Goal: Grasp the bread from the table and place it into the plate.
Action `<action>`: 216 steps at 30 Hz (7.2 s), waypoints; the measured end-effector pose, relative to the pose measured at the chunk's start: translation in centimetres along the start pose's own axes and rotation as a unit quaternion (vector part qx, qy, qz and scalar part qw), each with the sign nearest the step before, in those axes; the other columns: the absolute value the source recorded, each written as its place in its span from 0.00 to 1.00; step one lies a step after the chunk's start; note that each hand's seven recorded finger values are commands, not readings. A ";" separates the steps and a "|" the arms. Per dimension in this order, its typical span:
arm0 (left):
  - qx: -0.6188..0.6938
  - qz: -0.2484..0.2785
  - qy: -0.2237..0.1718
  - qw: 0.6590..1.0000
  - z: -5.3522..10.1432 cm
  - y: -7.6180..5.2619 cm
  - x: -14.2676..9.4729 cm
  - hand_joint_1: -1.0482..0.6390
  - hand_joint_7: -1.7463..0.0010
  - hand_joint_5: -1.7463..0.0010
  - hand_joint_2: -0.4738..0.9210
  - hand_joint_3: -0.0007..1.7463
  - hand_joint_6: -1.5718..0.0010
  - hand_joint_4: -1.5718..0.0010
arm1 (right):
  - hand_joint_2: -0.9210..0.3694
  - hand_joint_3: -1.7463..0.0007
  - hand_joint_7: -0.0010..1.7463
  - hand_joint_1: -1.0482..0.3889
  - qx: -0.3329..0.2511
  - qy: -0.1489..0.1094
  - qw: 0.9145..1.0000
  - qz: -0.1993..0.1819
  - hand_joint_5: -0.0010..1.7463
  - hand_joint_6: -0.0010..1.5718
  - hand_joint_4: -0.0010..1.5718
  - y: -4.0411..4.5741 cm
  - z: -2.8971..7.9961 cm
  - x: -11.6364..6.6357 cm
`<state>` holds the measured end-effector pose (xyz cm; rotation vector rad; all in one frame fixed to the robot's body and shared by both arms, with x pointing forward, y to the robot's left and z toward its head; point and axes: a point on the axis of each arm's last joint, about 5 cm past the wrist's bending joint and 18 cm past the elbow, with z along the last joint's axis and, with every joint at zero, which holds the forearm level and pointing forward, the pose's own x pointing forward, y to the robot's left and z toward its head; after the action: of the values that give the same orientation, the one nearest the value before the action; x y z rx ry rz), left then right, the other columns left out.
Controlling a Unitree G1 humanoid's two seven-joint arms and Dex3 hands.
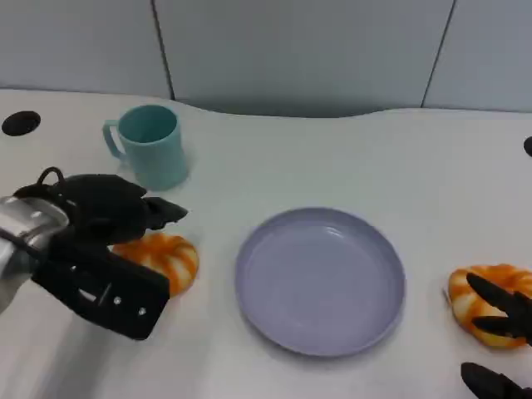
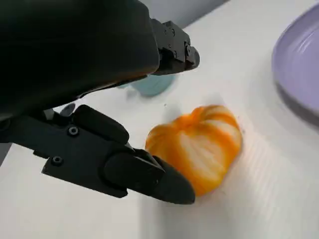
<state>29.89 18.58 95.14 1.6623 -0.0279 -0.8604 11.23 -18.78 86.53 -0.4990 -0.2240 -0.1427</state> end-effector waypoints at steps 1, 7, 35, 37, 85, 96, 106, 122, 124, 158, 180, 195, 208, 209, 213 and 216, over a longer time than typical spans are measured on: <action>-0.002 -0.013 0.003 1.000 0.0 -0.2 0.6 0.10 1.00 1.00 0.97 0.01 0.99 1.00 | 0.00 0.82 0.00 0.49 -0.001 0.000 1.000 0.000 0.32 0.40 0.43 0.00 0.0 0.0; 0.002 -0.060 0.021 0.998 -0.1 -2.0 2.9 0.07 0.98 0.99 1.00 0.07 0.95 0.99 | 0.00 0.82 0.00 0.49 0.002 -0.001 1.000 -0.001 0.32 0.40 0.42 -0.05 0.1 0.0; -0.005 0.055 0.084 0.995 1.0 -4.8 5.2 0.46 0.95 0.47 1.00 0.01 0.64 0.69 | 0.00 0.80 0.00 0.47 -0.002 0.000 1.000 -0.001 0.18 0.38 0.46 -0.25 0.4 -0.2; -0.006 0.056 0.082 0.995 1.0 -4.7 5.2 0.46 0.84 0.22 0.98 0.00 0.56 0.68 | 0.00 0.80 0.00 0.48 -0.004 0.000 1.000 -0.002 0.18 0.38 0.46 -0.25 0.4 -0.2; -0.242 0.218 -0.239 0.915 1.7 0.2 2.9 0.53 0.00 0.00 1.00 0.06 0.69 0.53 | 0.00 0.81 0.00 0.48 -0.008 -0.012 1.000 -0.008 0.10 0.39 0.50 -0.28 0.4 0.1; -0.197 0.171 -0.277 0.925 5.2 3.6 5.4 0.50 0.00 0.00 1.00 0.08 0.67 0.50 | 0.00 0.81 0.00 0.48 -0.002 -0.008 1.000 -0.007 0.09 0.39 0.50 -0.31 0.3 0.1; -0.146 0.143 -0.256 0.945 7.0 4.2 6.7 0.55 0.00 0.00 0.97 0.08 0.65 0.48 | 0.00 0.81 0.00 0.48 -0.002 -0.006 1.000 -0.005 0.07 0.39 0.50 -0.29 0.3 -0.1; -0.037 0.031 -0.243 0.969 7.4 5.6 7.0 0.35 0.49 0.43 0.96 0.00 0.72 0.81 | 0.00 0.81 0.00 0.48 -0.006 -0.003 1.000 -0.006 0.05 0.38 0.49 -0.15 0.6 -0.2; -0.024 0.003 -0.246 0.969 7.4 6.0 6.9 0.32 0.66 0.54 0.96 0.00 0.68 0.82 | 0.00 0.81 0.00 0.48 -0.004 -0.006 1.000 -0.008 0.05 0.38 0.50 -0.13 0.7 -0.1; 0.017 -0.082 -0.286 0.955 7.3 9.5 5.7 0.14 1.00 0.77 1.00 0.07 0.80 0.74 | 0.00 0.81 0.00 0.48 -0.003 -0.004 1.000 -0.011 0.03 0.38 0.52 -0.01 0.7 -0.1; 0.027 -0.068 -0.292 0.954 7.3 10.1 5.4 0.15 0.98 0.57 1.00 0.08 0.74 0.43 | 0.00 0.80 0.00 0.49 -0.004 -0.004 1.000 -0.011 0.02 0.38 0.52 -0.01 0.8 -0.1; -0.069 0.032 -0.359 0.930 3.6 8.7 3.0 0.23 0.95 0.49 1.00 0.10 0.55 0.56 | 0.00 0.80 0.00 0.49 -0.006 -0.002 1.000 -0.012 0.01 0.38 0.52 -0.14 0.8 -0.3; -0.318 0.168 -0.317 0.878 -2.1 0.3 -0.1 0.25 0.99 0.59 1.00 0.12 0.64 0.77 | 0.00 0.80 0.00 0.49 -0.008 -0.005 1.000 -0.010 0.02 0.38 0.53 -0.34 0.7 -0.4; -0.338 0.176 -0.313 0.870 -2.3 -0.5 -0.3 0.24 0.99 0.59 1.00 0.12 0.63 0.77 | 0.00 0.80 0.00 0.49 -0.008 -0.004 1.000 -0.009 0.02 0.38 0.54 -0.36 0.7 -0.4; -0.427 0.222 -0.291 0.827 -2.3 -3.8 -0.8 0.23 0.94 0.46 1.00 0.11 0.54 0.74 | 0.00 0.81 0.00 0.49 -0.010 -0.003 1.000 -0.007 0.02 0.38 0.54 -0.41 0.6 -0.4; -0.495 0.243 -0.258 0.793 -1.1 -7.0 -0.7 0.26 0.83 0.35 1.00 0.09 0.54 0.74 | 0.00 0.81 0.00 0.49 -0.010 -0.003 1.000 -0.007 0.02 0.38 0.54 -0.41 0.5 -0.3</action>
<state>27.09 21.88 89.54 0.3609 -0.3154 -0.7017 10.72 -18.84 87.10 -0.5183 -0.2329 -0.1578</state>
